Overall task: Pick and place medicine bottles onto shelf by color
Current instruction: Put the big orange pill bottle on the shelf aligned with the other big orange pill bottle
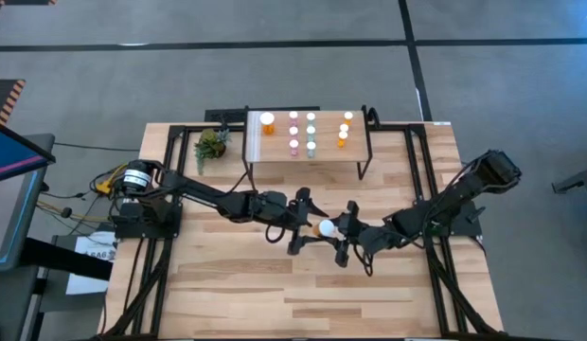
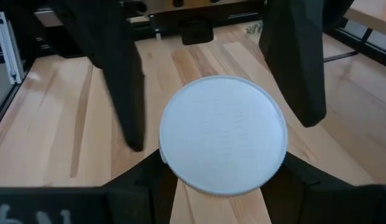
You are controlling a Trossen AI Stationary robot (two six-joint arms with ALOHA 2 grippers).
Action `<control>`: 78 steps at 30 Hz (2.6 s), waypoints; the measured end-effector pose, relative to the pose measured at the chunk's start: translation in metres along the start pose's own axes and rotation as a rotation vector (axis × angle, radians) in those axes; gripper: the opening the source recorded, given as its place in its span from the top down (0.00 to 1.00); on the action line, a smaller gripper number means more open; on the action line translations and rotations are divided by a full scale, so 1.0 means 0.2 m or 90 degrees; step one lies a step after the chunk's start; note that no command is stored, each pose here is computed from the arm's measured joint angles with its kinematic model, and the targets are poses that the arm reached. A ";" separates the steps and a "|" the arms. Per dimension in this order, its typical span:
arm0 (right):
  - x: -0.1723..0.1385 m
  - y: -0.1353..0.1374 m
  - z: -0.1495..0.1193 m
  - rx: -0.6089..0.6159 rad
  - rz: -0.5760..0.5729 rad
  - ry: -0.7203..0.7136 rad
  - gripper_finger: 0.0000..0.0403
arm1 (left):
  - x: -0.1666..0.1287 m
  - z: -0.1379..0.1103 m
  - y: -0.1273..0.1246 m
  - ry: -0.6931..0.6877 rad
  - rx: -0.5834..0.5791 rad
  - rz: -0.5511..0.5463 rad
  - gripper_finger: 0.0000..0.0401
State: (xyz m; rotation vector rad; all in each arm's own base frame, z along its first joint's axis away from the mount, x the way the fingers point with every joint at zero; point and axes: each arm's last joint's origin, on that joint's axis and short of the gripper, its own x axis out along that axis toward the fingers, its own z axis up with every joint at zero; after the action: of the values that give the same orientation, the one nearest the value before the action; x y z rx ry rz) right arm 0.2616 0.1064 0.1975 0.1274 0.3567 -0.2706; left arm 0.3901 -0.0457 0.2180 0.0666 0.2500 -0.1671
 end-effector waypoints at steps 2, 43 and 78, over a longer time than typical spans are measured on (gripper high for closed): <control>0.00 0.00 0.00 0.000 0.001 0.000 0.49 | 0.00 0.00 0.00 0.002 0.000 0.005 0.25; -0.01 0.00 -0.02 0.001 -0.002 0.026 0.37 | -0.03 0.02 0.01 0.004 -0.017 0.023 0.53; -0.28 0.03 0.01 -0.002 -0.033 0.009 0.37 | -0.62 0.05 0.32 -0.096 -0.107 0.699 0.53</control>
State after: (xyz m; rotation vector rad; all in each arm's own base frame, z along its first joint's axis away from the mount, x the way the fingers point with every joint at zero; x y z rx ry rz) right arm 0.2125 0.1252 0.2197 0.1164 0.3747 -0.3198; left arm 0.2844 0.0365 0.2610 0.0162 0.0496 0.9367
